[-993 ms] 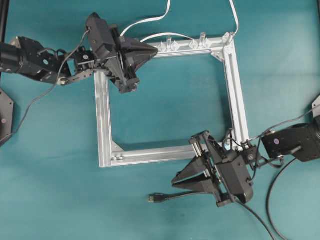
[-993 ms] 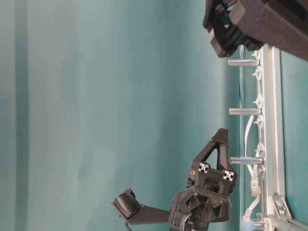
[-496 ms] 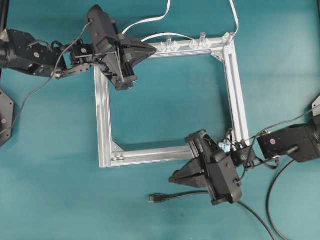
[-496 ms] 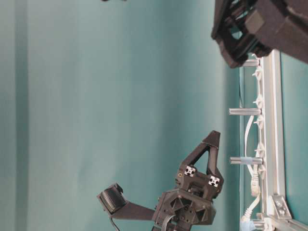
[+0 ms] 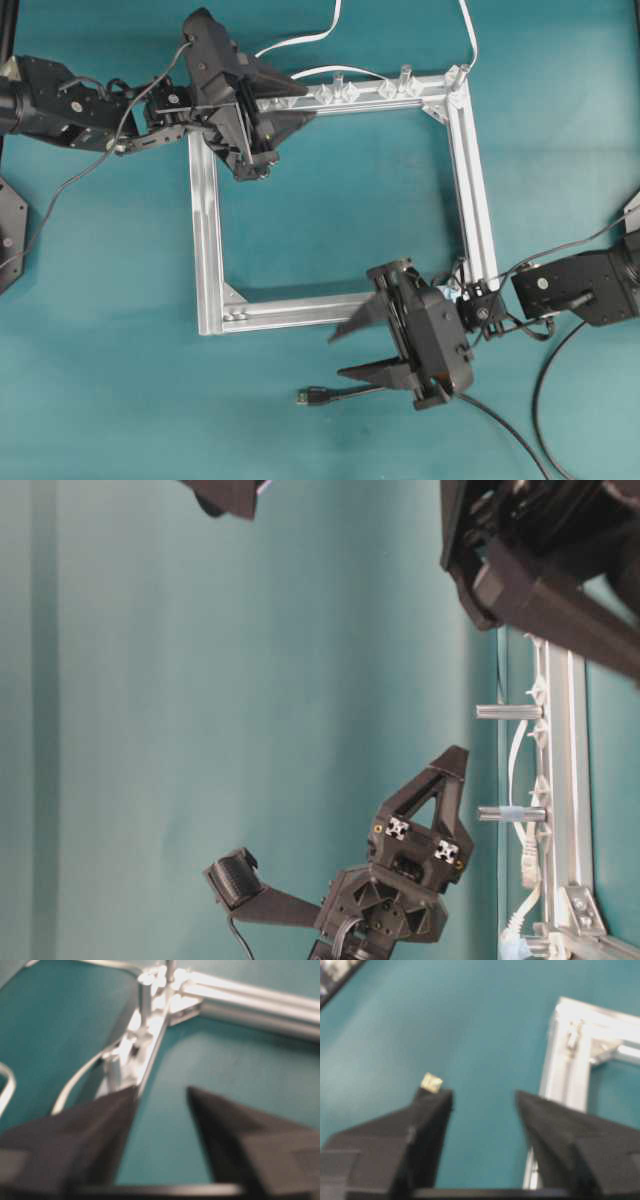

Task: Insert the wire through the string loop located on the right side.
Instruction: 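Move the right gripper down toward the black USB cable's connector end, then close the right gripper on the USB cable just behind the connector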

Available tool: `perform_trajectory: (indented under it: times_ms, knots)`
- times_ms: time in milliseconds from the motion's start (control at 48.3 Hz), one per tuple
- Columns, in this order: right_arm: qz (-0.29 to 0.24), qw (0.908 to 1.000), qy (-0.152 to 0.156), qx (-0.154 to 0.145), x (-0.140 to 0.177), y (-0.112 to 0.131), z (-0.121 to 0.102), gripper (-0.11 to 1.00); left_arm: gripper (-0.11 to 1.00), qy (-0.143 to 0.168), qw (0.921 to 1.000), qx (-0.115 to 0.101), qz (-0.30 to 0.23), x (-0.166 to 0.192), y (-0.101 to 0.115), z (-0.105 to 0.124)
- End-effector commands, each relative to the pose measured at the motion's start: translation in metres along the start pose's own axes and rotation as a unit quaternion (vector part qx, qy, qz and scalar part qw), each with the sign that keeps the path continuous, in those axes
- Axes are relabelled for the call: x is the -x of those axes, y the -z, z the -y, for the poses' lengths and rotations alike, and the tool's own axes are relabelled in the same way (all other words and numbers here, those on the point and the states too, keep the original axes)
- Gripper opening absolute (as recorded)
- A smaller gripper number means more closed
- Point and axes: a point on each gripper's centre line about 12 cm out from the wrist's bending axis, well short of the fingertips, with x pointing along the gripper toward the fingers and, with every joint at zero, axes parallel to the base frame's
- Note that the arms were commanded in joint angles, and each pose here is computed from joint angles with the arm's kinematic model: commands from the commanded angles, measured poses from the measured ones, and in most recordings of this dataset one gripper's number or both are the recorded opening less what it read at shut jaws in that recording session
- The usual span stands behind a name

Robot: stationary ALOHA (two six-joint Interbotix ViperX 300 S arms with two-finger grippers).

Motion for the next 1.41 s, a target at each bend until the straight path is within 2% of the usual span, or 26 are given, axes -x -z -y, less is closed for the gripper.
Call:
perform_trajectory:
  times_ms: [0, 62, 331, 600, 910, 1096, 1241, 1386]
  knots:
    - [0.033, 0.9993, 0.005, -0.016, 0.0, -0.02, -0.002, 0.69, 0.64, 0.004, 0.9997, -0.003, 0.026, 0.004, -0.021, 0.003]
    - [0.036, 0.9991, 0.008, -0.023, 0.0, -0.02, -0.002, 0.68, 0.61, 0.003, 0.9996, -0.003, 0.028, 0.006, -0.022, 0.002]
    - [0.029, 0.9987, 0.014, -0.041, 0.002, -0.015, -0.006, 0.68, 0.64, 0.004, 0.9998, -0.001, 0.021, 0.008, -0.022, 0.002]
    - [0.025, 0.9966, 0.017, -0.077, 0.002, -0.011, -0.026, 0.68, 0.65, 0.004, 0.9999, 0.0, 0.01, 0.008, -0.019, 0.003]
    - [0.01, 0.9928, 0.056, -0.106, -0.001, 0.008, -0.035, 0.68, 0.65, 0.013, 0.9999, -0.003, 0.008, 0.009, -0.018, 0.01]
    - [0.026, 0.9882, 0.084, -0.126, -0.002, 0.012, -0.039, 0.68, 0.64, 0.016, 0.9999, -0.004, -0.001, 0.009, -0.013, 0.012]
    - [0.036, 0.9869, 0.093, -0.127, -0.008, 0.015, -0.049, 0.68, 0.65, 0.018, 0.9998, -0.004, -0.004, 0.009, -0.012, 0.014]
    - [0.031, 0.9889, 0.092, -0.112, -0.016, 0.019, -0.058, 0.68, 0.64, 0.02, 0.9998, -0.005, -0.003, 0.01, -0.013, 0.015]
